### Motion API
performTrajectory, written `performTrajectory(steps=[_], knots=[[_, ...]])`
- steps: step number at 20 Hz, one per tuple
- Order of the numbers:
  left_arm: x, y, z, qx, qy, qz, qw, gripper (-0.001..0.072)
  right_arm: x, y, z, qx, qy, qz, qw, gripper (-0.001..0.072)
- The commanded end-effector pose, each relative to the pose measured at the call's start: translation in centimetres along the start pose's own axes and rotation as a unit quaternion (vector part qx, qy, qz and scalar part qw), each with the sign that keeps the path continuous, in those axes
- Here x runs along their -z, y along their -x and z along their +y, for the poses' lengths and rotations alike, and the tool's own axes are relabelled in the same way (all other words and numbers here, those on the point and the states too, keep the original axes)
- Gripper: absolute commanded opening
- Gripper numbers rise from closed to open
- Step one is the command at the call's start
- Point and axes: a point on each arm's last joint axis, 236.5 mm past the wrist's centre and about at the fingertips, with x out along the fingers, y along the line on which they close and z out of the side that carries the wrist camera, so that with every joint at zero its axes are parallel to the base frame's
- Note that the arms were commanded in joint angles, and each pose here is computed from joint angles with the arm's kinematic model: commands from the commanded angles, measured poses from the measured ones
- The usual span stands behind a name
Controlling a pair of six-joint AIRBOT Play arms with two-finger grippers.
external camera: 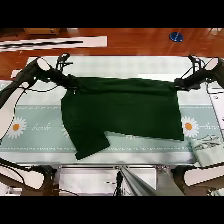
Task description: Fold the shirts.
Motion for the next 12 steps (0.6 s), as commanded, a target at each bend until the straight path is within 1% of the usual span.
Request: performTrajectory(steps=[1, 2, 4, 5, 6, 7, 8, 9, 10, 11, 12], knots=[[0.2, -0.1, 0.3, -0.001, 0.009, 0.006, 1.000, 0.0025, 1.5, -0.6, 0.0, -0.003, -0.002, 0.033, 0.999, 0.0029], [0.2, 0.1, 0.5, -0.001, 0.014, 0.007, 1.000, 0.0026, 1.6, -0.5, -0.1, -0.003, -0.004, 0.034, 0.999, 0.0039], [-0.4, 1.3, 1.1, 0.000, 0.025, 0.003, 1.000, 0.0029, 1.6, 0.1, -0.3, -0.004, -0.008, 0.032, 0.999, 0.0129], [-1.0, 2.1, 1.2, 0.001, 0.025, -0.001, 1.000, 0.0073, 1.6, 0.6, -0.3, -0.004, -0.009, 0.030, 0.999, 0.0186], [-1.7, 3.1, 1.2, 0.002, 0.021, -0.006, 1.000, 0.0164, 1.8, 1.4, -0.1, -0.004, -0.003, 0.032, 0.999, 0.0233], [-2.6, 4.3, 1.2, 0.003, 0.016, -0.012, 1.000, 0.0241, 2.1, 2.3, -0.1, -0.002, 0.014, 0.036, 0.999, 0.0291], [-3.3, 5.6, 1.1, 0.005, 0.010, -0.014, 1.000, 0.0359, 2.6, 3.5, -0.3, 0.008, 0.035, 0.041, 0.999, 0.0342], [-3.7, 6.8, 0.8, 0.010, 0.004, -0.011, 1.000, 0.0420, 2.8, 4.9, -0.9, 0.025, 0.042, 0.037, 0.998, 0.0362], [-3.7, 8.2, 0.6, 0.014, 0.001, -0.003, 1.000, 0.0420, 2.8, 6.6, -1.6, 0.040, 0.035, 0.027, 0.998, 0.0362], [-2.8, 9.2, 0.8, 0.013, 0.001, 0.019, 1.000, 0.0419, 3.1, 8.2, -2.4, 0.053, 0.032, 0.023, 0.998, 0.0389], [-0.9, 10.0, 2.2, -0.010, 0.030, 0.057, 0.998, 0.0420, 4.1, 9.7, -3.4, 0.070, 0.028, 0.033, 0.997, 0.0431]])
